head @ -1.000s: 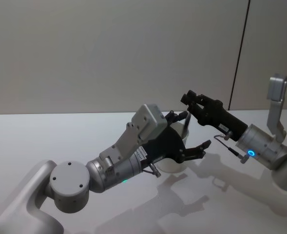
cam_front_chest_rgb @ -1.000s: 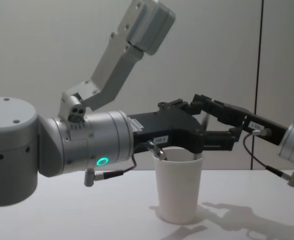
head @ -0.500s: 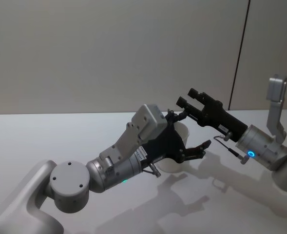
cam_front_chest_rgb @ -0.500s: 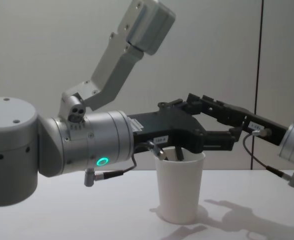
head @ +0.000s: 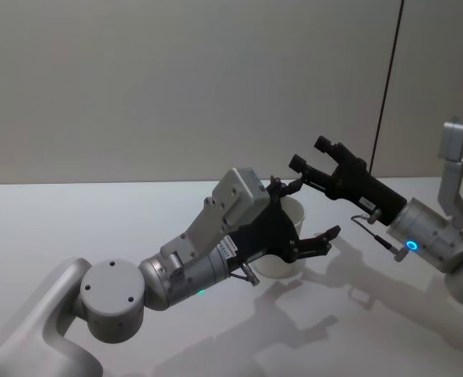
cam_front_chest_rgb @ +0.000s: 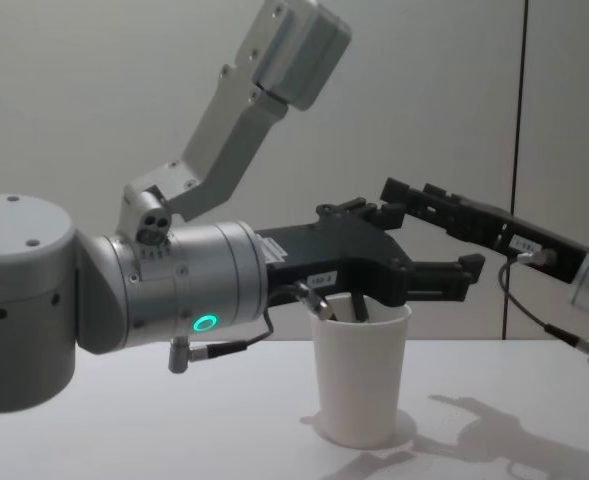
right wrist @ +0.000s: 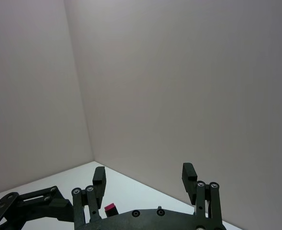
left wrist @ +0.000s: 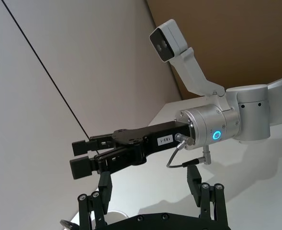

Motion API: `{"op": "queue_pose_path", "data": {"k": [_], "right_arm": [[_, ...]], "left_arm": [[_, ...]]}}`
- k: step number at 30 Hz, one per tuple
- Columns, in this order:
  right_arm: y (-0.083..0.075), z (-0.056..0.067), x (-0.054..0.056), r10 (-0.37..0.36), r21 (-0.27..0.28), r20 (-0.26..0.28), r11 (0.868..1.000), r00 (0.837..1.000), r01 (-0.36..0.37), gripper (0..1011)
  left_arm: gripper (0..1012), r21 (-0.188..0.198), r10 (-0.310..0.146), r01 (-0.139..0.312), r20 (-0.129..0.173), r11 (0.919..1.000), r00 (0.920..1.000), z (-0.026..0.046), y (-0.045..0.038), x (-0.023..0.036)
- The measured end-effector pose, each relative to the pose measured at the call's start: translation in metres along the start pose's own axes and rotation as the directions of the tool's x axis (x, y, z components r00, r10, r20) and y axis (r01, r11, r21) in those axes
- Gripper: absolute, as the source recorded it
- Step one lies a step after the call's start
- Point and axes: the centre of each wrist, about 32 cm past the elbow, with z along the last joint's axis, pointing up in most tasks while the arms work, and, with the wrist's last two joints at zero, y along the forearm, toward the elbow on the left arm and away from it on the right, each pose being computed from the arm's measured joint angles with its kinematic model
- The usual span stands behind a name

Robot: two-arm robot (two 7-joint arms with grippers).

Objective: Place the pen into the pen holder.

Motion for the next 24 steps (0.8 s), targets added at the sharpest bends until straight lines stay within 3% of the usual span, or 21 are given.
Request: {"op": "queue_pose_path", "data": {"k": [14, 24], "right_arm": [[-0.009, 0.008, 0.001, -0.023, 0.016, 0.019, 1.0, 1.0, 0.023, 1001], [-0.022, 0.017, -0.005, -0.06, 0.03, 0.048, 0.998, 0.997, 0.058, 1002]], "left_arm": [[1003, 0.0, 0.0, 0.0, 0.0, 1.0, 1.0, 0.0, 0.0, 0.0], [1003, 0.0, 0.0, 0.0, 0.0, 1.0, 1.0, 0.0, 0.0, 0.0]]}}
